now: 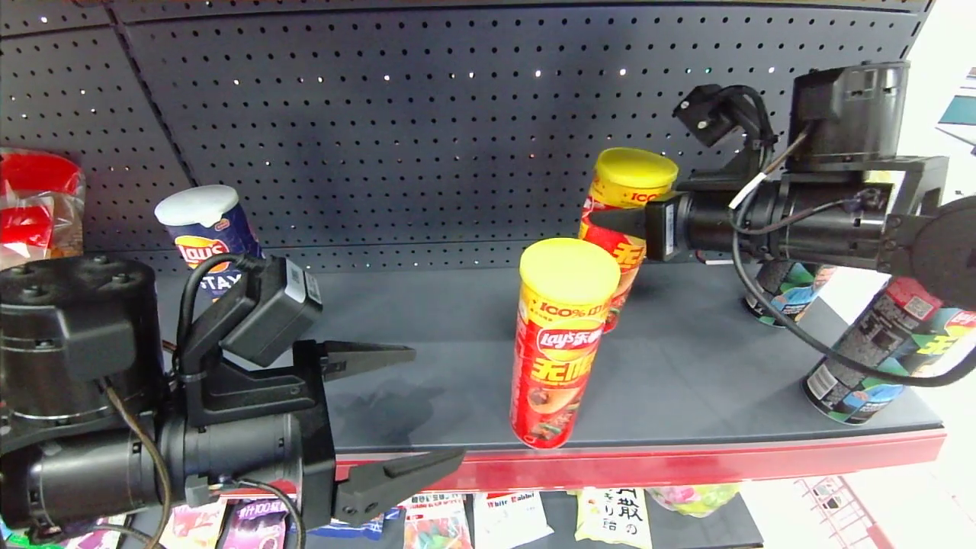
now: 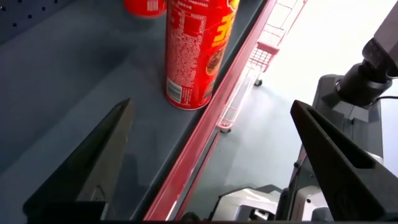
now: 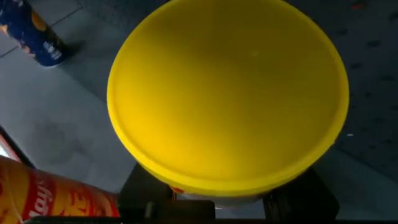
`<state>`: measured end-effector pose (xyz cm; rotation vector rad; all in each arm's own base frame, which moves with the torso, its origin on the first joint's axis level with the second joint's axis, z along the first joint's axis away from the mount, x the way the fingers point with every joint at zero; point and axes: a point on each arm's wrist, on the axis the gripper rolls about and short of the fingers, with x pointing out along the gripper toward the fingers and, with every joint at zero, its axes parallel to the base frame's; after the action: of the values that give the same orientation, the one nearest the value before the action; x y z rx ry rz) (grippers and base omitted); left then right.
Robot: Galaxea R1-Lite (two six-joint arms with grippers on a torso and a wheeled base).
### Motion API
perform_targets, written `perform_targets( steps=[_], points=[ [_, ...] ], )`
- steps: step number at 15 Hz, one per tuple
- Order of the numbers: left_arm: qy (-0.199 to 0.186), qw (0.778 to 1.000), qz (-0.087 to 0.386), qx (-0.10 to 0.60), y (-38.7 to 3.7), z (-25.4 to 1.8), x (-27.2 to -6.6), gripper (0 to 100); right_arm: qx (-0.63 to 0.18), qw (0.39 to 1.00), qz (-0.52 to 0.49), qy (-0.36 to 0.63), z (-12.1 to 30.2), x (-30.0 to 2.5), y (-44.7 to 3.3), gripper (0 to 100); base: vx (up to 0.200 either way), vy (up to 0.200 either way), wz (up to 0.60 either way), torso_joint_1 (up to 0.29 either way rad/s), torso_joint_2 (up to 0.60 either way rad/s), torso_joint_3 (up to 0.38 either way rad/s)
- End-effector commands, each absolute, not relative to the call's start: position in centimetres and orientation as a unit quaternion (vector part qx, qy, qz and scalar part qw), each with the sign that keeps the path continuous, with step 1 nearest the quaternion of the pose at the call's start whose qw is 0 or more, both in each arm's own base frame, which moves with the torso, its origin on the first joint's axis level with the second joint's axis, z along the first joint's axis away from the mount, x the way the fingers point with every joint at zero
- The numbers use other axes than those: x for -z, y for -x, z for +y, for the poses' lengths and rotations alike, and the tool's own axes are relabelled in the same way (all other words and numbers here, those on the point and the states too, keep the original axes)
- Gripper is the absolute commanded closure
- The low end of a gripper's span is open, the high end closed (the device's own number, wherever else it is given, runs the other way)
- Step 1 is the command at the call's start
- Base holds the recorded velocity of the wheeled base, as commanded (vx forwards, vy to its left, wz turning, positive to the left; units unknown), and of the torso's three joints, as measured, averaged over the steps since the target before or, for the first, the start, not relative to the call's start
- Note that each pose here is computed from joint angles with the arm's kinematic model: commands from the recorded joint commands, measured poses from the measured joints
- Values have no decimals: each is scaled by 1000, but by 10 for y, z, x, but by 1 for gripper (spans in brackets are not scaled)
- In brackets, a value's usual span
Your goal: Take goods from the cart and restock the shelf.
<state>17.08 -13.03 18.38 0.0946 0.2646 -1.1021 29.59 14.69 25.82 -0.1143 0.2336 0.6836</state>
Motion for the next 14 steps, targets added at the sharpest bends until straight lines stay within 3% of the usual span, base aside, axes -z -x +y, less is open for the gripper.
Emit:
perform_targets(
  steps=[1, 14],
  points=[
    [-44, 844, 126, 519, -171, -130, -184, 0, -342, 929, 131, 58, 157, -246, -303, 100, 0, 0, 0, 0, 0, 0],
    [-40, 847, 125, 516, -170, -130, -185, 0, -363, 922, 128, 54, 179, -236, -309, 100, 0, 0, 0, 0, 0, 0]
  ],
)
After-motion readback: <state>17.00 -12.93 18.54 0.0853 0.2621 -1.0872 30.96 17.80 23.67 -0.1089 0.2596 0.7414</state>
